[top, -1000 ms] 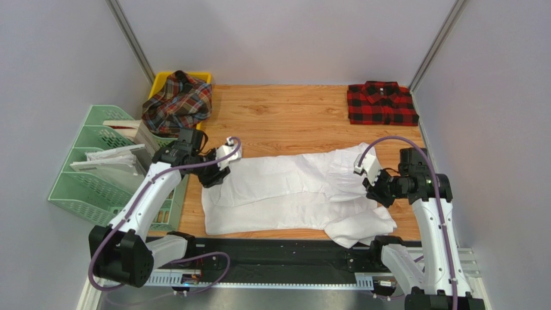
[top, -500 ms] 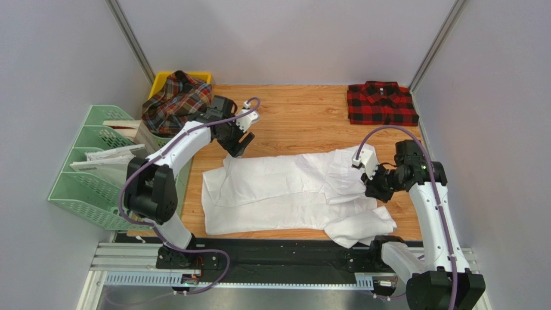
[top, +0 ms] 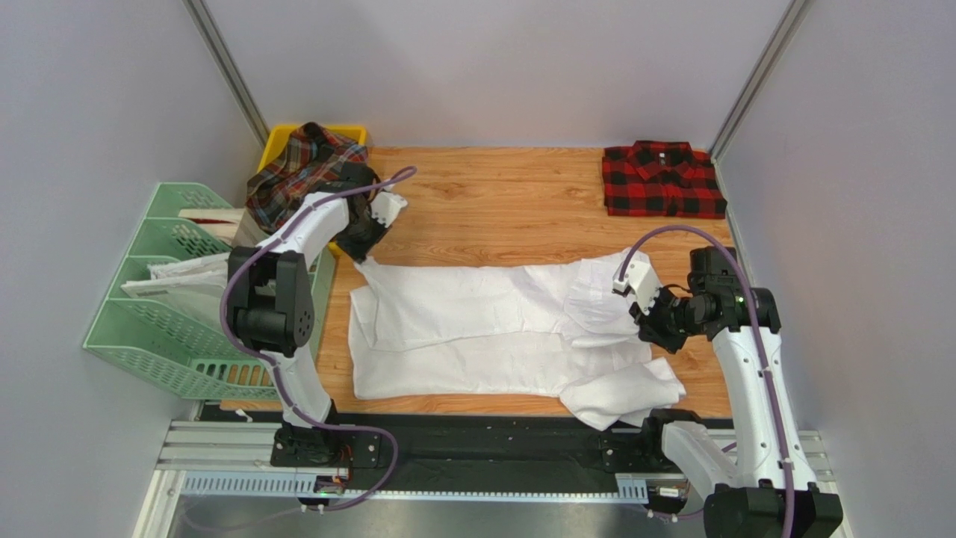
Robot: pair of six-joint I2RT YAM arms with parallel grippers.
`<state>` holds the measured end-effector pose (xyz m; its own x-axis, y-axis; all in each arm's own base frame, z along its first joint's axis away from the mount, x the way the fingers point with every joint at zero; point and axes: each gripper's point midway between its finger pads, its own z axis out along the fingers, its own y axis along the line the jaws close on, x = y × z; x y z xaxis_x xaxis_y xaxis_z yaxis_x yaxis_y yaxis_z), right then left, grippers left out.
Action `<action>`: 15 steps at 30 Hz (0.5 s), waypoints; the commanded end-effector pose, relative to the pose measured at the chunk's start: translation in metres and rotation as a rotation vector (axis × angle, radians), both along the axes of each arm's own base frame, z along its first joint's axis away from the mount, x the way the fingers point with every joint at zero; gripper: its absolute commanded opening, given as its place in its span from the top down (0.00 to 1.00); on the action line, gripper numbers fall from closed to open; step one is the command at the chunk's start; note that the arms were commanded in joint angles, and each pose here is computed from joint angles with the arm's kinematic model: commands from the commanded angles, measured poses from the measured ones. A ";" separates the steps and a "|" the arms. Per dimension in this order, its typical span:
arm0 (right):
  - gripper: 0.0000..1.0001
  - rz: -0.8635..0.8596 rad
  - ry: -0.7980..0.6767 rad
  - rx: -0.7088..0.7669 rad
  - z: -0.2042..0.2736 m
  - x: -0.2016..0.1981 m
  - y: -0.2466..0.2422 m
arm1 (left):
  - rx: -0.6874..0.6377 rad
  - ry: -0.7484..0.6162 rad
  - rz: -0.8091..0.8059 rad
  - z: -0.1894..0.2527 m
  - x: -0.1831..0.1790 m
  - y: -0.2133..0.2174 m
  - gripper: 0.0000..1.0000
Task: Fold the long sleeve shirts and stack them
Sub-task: Flatten the shirt out
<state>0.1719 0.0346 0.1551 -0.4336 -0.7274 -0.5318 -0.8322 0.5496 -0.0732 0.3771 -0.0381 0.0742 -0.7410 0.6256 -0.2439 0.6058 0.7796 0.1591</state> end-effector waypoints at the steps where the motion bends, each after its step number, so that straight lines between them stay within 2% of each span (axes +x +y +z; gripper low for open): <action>1: 1.00 -0.021 -0.060 -0.007 0.016 0.005 -0.002 | 0.053 -0.022 -0.009 0.017 -0.004 0.025 0.83; 4: 1.00 -0.026 -0.066 -0.002 0.019 0.005 -0.001 | 0.068 0.020 -0.013 0.008 -0.007 0.029 0.72; 6: 1.00 -0.027 -0.071 -0.004 0.022 0.004 -0.002 | 0.044 0.009 -0.018 0.011 -0.005 0.027 0.71; 7: 1.00 -0.028 -0.075 -0.002 0.023 0.004 -0.001 | 0.027 -0.009 -0.027 0.018 -0.006 0.023 0.64; 8: 1.00 -0.030 -0.083 -0.001 0.025 0.005 -0.001 | -0.013 -0.021 -0.056 0.026 -0.008 0.017 0.60; 9: 1.00 -0.033 -0.089 0.000 0.026 0.006 -0.001 | -0.120 -0.029 -0.102 0.032 -0.012 -0.002 0.57; 10: 1.00 -0.034 -0.092 0.007 0.027 0.007 0.000 | -0.167 -0.084 -0.162 0.055 -0.018 -0.011 0.55; 12: 1.00 -0.051 -0.097 0.025 0.032 0.012 0.002 | -0.312 -0.076 -0.295 0.067 -0.046 -0.039 0.54; 15: 1.00 -0.068 -0.093 0.052 0.036 0.020 0.005 | -0.326 -0.063 -0.478 0.068 -0.095 -0.048 0.55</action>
